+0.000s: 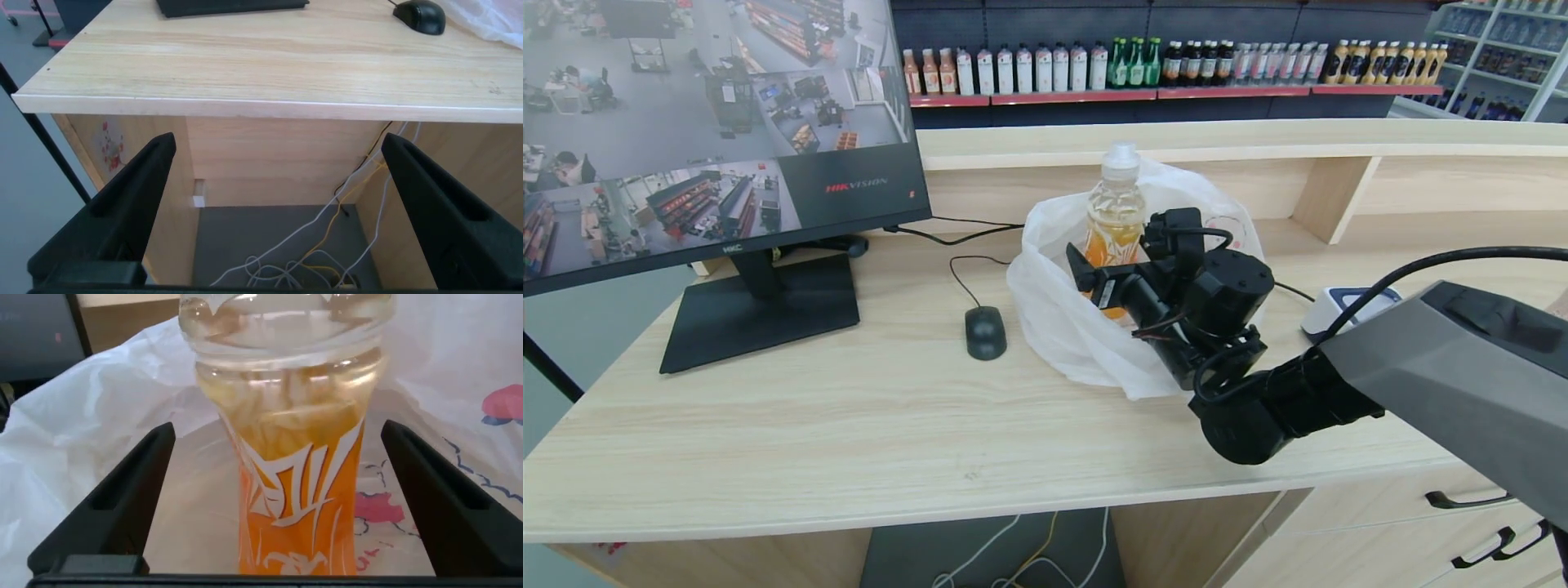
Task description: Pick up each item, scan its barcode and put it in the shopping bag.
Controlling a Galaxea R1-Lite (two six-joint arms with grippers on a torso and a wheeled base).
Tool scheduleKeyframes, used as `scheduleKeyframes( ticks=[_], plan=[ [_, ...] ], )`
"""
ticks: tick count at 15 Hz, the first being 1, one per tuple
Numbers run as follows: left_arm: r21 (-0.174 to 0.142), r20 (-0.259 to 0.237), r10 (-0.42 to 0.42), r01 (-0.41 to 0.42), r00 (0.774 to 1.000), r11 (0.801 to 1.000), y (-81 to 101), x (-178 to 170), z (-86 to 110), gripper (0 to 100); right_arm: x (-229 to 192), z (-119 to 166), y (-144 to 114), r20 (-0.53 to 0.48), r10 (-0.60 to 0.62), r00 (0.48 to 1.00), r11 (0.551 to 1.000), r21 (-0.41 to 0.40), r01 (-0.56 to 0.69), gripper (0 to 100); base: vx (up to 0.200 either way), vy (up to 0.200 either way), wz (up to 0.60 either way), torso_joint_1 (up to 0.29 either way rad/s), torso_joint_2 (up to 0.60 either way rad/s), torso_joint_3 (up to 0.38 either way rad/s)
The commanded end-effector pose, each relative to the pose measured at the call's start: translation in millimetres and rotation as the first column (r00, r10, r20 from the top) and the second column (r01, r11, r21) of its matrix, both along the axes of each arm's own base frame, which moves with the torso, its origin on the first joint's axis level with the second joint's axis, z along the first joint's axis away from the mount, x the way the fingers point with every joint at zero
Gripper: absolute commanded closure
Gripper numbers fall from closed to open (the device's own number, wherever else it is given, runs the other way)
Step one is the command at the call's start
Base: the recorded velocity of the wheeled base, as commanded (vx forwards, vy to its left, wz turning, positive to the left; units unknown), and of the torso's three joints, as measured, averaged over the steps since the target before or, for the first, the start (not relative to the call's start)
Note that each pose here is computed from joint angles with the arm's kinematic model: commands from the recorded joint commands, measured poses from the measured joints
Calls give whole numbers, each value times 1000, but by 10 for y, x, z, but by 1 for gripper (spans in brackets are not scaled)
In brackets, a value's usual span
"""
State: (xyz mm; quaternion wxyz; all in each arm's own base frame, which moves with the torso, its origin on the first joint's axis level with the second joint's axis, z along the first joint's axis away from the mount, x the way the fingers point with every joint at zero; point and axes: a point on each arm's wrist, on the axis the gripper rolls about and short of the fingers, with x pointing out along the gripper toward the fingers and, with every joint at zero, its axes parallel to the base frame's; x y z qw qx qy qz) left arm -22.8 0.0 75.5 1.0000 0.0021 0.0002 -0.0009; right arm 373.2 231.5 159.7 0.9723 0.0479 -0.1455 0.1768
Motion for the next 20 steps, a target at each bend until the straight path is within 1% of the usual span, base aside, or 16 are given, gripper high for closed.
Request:
scheduleKeyframes(
  ticks=[1,5,7,9,11,12,13,15,19,20],
  plan=[
    [0,0,-1,1,1000,1000,0,0,0,0,-104,161,-56,33,-2,999,1000,14,1,0,0,0,0,0,0,0],
    [0,0,0,0,1000,1000,0,0,0,0,-435,522,-265,74,2,997,1000,30,-5,0,0,0,0,0,0,0],
    [0,0,0,0,1000,1000,0,0,0,0,-619,656,-380,88,10,996,999,39,-13,0,0,0,0,0,0,0],
    [0,0,-1,1,1000,1000,0,0,0,0,-824,747,-499,118,55,991,997,40,-60,0,0,0,0,0,0,0],
    [0,0,0,0,1000,1000,0,0,0,0,-991,709,-594,150,93,984,994,40,-100,0,0,0,0,0,0,0],
    [3,0,0,0,1000,1000,0,0,0,0,-1135,605,-669,161,117,980,991,41,-125,0,0,0,0,0,0,0],
    [3,0,0,0,1000,1000,0,0,0,0,-1201,480,-711,121,124,985,992,25,-127,0,0,0,0,0,0,0],
    [2,0,-1,1,1000,1000,0,0,0,0,-1193,568,-711,149,123,981,990,50,-131,0,0,0,0,0,0,0],
    [-1,0,0,0,1000,1000,0,0,0,0,-1225,421,-733,96,101,990,995,14,-102,0,0,0,0,0,0,0],
    [-1,0,-1,1,1000,1000,0,0,0,0,-1223,421,-737,96,99,990,995,14,-101,0,-200,0,0,7,7,2]
  ],
)
